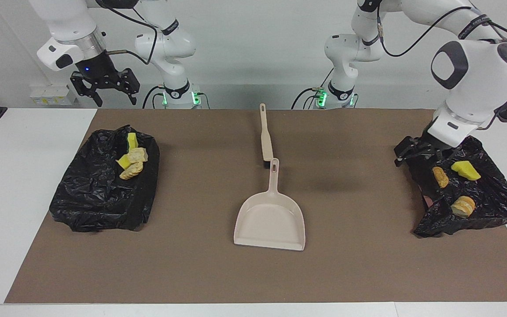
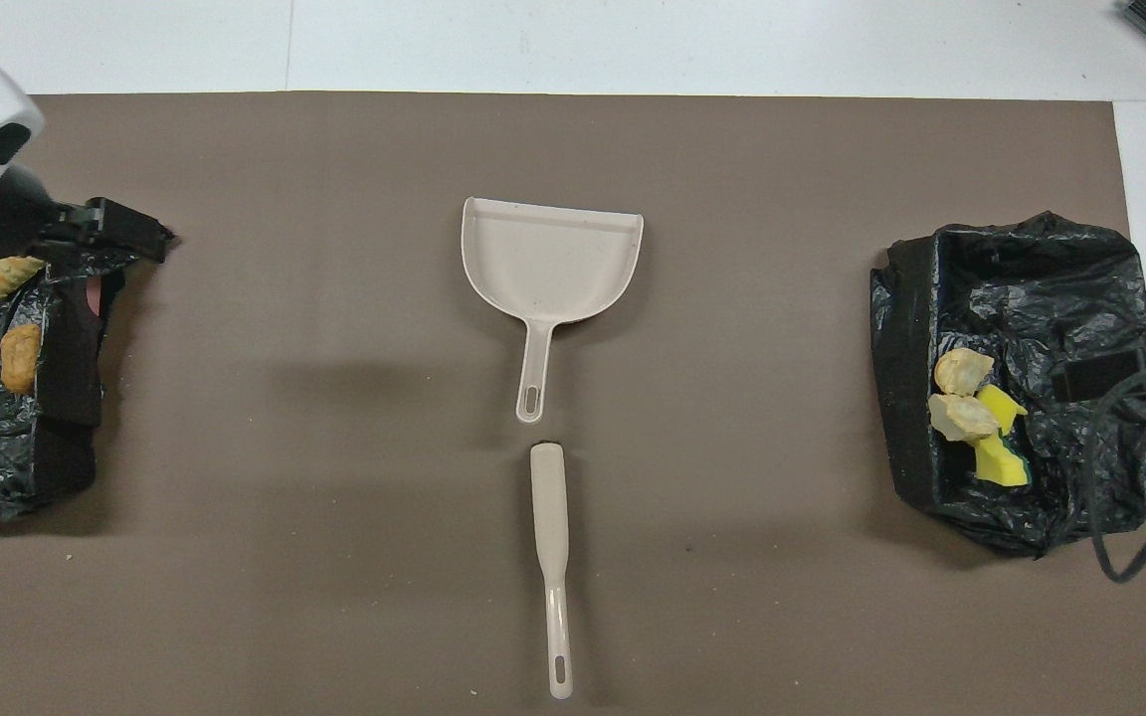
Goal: Sweep and dump trash in bin
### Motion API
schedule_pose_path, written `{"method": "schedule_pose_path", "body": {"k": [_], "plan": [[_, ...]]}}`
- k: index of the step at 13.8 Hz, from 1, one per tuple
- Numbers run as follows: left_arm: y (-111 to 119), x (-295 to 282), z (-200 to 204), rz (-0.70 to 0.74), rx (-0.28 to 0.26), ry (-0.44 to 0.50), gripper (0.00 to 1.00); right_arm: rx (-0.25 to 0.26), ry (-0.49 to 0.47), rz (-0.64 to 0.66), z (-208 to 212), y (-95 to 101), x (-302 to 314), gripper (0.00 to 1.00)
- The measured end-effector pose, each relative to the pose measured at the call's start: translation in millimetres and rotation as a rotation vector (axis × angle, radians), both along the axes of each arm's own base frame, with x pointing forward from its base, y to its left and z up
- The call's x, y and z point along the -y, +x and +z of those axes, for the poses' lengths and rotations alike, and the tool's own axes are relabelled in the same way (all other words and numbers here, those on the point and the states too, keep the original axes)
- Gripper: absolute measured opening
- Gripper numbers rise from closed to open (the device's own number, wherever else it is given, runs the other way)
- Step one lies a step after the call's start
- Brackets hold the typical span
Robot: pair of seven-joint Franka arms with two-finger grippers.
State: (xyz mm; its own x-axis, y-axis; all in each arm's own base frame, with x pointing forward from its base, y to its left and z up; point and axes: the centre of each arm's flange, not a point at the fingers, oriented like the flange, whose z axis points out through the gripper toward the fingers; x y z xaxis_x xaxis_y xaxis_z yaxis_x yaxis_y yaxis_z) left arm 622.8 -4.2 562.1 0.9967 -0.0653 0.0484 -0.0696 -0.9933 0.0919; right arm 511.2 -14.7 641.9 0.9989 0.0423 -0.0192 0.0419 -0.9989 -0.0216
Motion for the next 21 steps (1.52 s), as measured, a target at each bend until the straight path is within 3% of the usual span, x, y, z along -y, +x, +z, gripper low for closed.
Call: {"method": "schedule_pose_path", "body": {"k": [5,10,13,21], "plan": [[-23,-17,20,-0.003,-0.007,0.036,1.0,0.0,0.0,0.0,0,0.0,0,1.0],[-63,-15,37,-0.02,-0.005,0.057,1.0,0.0,0.0,0.0,0,0.0,0,1.0],[-79,-13,48,-0.03,-0.043,0.062,1.0,0.0,0.0,0.0,0,0.0,0,1.0],[-92,-13,58,-0.033,-0.081,0.061,1.0,0.0,0.0,0.0,0,0.0,0,1.0]]}}
